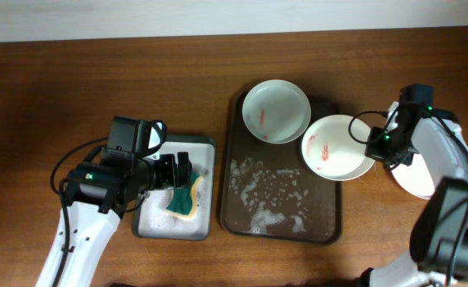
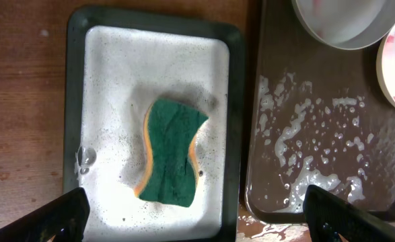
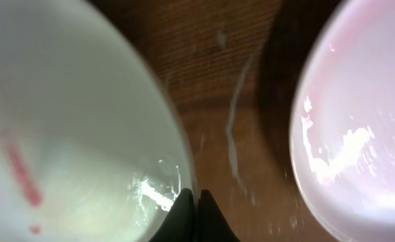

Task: Clean dirty plates on tray and stack at the side
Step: 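Slide the right-rear plate forward on the tray with the right gripper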

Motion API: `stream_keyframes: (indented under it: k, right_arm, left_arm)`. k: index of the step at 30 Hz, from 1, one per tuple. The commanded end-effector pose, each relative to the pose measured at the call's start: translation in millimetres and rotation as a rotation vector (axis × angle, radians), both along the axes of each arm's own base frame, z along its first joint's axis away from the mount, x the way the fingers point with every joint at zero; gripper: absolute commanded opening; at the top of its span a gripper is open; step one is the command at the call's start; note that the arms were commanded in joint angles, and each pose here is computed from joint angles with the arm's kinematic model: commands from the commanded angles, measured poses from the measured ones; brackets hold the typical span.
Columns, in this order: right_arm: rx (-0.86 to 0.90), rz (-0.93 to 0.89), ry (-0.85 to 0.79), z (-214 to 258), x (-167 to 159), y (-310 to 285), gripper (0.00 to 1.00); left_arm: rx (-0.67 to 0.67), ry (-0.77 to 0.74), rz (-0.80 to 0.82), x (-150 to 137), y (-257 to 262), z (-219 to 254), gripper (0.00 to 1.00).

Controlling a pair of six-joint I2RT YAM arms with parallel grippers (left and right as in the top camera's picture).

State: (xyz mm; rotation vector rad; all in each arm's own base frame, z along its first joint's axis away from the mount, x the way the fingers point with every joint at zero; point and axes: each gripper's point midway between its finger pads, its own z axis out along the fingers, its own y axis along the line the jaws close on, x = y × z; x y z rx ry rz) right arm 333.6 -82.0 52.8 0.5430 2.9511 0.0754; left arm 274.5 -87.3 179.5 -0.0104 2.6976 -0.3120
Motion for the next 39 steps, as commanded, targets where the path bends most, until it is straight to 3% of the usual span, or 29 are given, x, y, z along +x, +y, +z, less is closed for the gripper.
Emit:
stream_keyframes:
  k: [1, 4, 6, 11, 14, 15, 20, 25, 27, 29, 30, 33, 36, 39]
  right_arm:
    - [0.007, -0.01, -0.16, 75, -4, 13, 0.04]
    - [0.039, 0.109, -0.169, 105, -32, 57, 0.04]
    - [0.085, 0.179, -0.115, 99, -45, 90, 0.04]
    - [0.126, 0.156, 0.029, 15, -80, 156, 0.04]
    - [0.15, 0.12, -0.02, -12, -76, 162, 0.06]
    - [0.139, 0.235, -0.069, 2, -65, 165, 0.37]
    - [0.072, 0.506, -0.203, 65, -43, 167, 0.41]
    - [0.074, 0.494, -0.056, 19, -61, 162, 0.4]
    - [0.074, 0.493, -0.059, 17, -59, 162, 0.4]
    - [0.073, 0.494, -0.053, 17, -60, 162, 0.4]
    - [0.074, 0.494, -0.05, 17, -61, 162, 0.4]
    - [0.074, 0.493, -0.049, 17, -61, 162, 0.4]
    - [0.074, 0.493, -0.048, 17, -61, 162, 0.4]
    - [0.074, 0.494, -0.044, 17, -62, 161, 0.39]
  left_arm:
    - [0.003, -0.03, -0.001, 3, 2, 9, 1.0]
    - [0.003, -0.03, -0.001, 3, 2, 9, 1.0]
    - [0.003, -0.03, -0.001, 3, 2, 9, 1.0]
    - [0.003, -0.03, -0.001, 3, 2, 9, 1.0]
    - [0.003, -0.03, -0.001, 3, 2, 9, 1.0]
    - [0.0, -0.03, -0.003, 2, 1, 9, 1.0]
    - [0.003, -0.015, -0.002, 0, 2, 3, 1.0]
    - [0.041, 0.077, -0.015, -6, 0, -35, 0.93]
    - [0.148, 0.137, 0.007, -6, 9, -71, 0.85]
    - [0.193, 0.221, 0.048, -11, 15, -105, 0.84]
    - [0.192, 0.261, 0.052, -13, 14, -120, 0.77]
    - [0.125, 0.382, 0.016, -14, -5, -172, 0.37]
    - [0.136, 0.39, -0.013, -7, -7, -192, 0.0]
    - [0.137, 0.363, -0.044, 3, -9, -182, 0.0]
